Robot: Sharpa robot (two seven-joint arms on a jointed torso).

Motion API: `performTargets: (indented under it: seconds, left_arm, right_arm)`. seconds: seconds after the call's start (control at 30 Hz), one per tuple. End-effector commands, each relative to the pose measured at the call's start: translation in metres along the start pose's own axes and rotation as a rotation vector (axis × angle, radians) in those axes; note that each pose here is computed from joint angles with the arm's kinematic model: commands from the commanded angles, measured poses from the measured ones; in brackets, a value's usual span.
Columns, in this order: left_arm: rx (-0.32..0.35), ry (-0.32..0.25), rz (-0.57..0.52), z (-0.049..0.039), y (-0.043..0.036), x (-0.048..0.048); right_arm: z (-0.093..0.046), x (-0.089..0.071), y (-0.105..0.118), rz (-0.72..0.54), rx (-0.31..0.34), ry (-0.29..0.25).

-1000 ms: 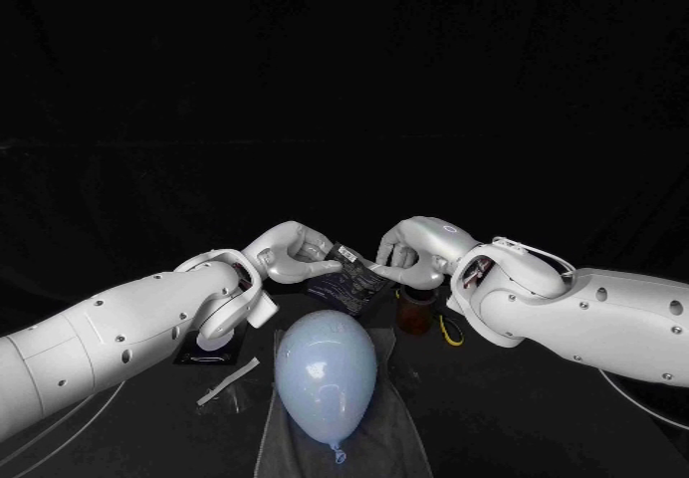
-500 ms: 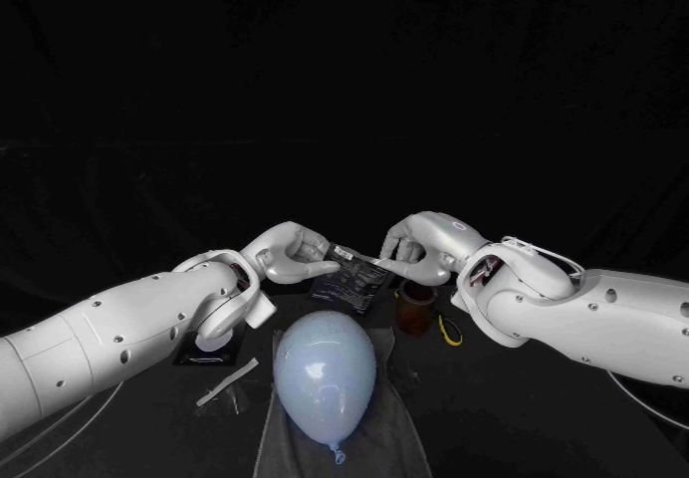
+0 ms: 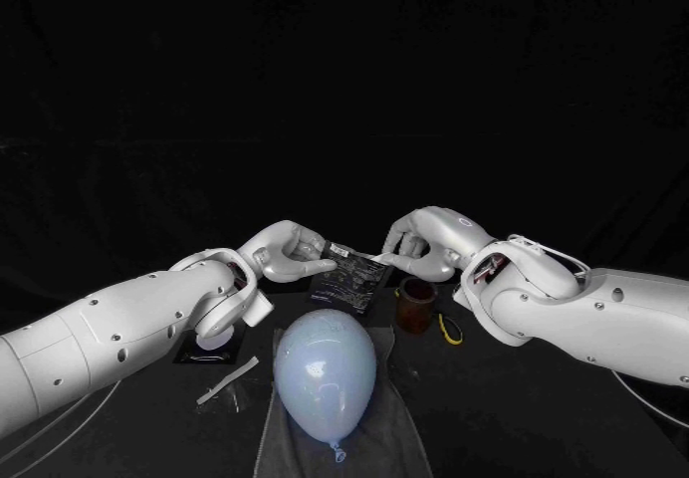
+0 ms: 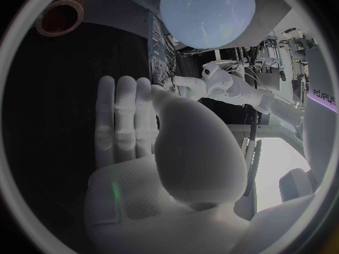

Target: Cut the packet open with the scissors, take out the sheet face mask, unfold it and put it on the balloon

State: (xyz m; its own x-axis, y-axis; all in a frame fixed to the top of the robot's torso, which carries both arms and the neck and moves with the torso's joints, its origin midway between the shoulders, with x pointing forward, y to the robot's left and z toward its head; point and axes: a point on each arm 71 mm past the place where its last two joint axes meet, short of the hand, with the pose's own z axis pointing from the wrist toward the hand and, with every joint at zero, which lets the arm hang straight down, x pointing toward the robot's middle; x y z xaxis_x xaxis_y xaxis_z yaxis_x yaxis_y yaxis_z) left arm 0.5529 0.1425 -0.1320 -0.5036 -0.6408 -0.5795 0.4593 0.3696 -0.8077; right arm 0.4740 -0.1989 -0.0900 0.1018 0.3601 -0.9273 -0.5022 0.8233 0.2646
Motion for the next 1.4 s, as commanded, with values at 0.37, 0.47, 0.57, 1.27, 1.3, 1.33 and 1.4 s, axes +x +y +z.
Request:
performTargets:
  seconds: [0.37, 0.47, 0.57, 1.27, 1.3, 1.33, 1.4]
  left_arm:
    - [0.006, 0.000, -0.008, 0.0011, -0.0016, 0.0006]
    - [0.005, -0.003, -0.006, 0.0012, -0.0015, 0.0003]
    - [0.001, -0.006, -0.009, 0.0013, -0.0004, -0.0007]
    - [-0.037, -0.085, -0.042, -0.0082, 0.0124, -0.0185]
    - [-0.042, -0.097, -0.050, -0.0107, 0.0140, -0.0214]
    - [-0.046, -0.108, -0.057, -0.0133, 0.0156, -0.0244]
    - [-0.053, -0.124, -0.069, -0.0175, 0.0179, -0.0288]
  right_arm:
    - [0.005, -0.018, -0.002, 0.127, 0.008, -0.176]
    - [0.008, -0.023, -0.005, 0.162, 0.028, -0.197]
    - [0.010, -0.029, -0.007, 0.201, 0.048, -0.212]
    - [0.022, -0.059, -0.024, 0.333, 0.107, -0.264]
    - [0.022, -0.061, -0.026, 0.336, 0.111, -0.265]
    - [0.022, -0.062, -0.029, 0.339, 0.115, -0.266]
    - [0.021, -0.064, -0.032, 0.342, 0.120, -0.265]
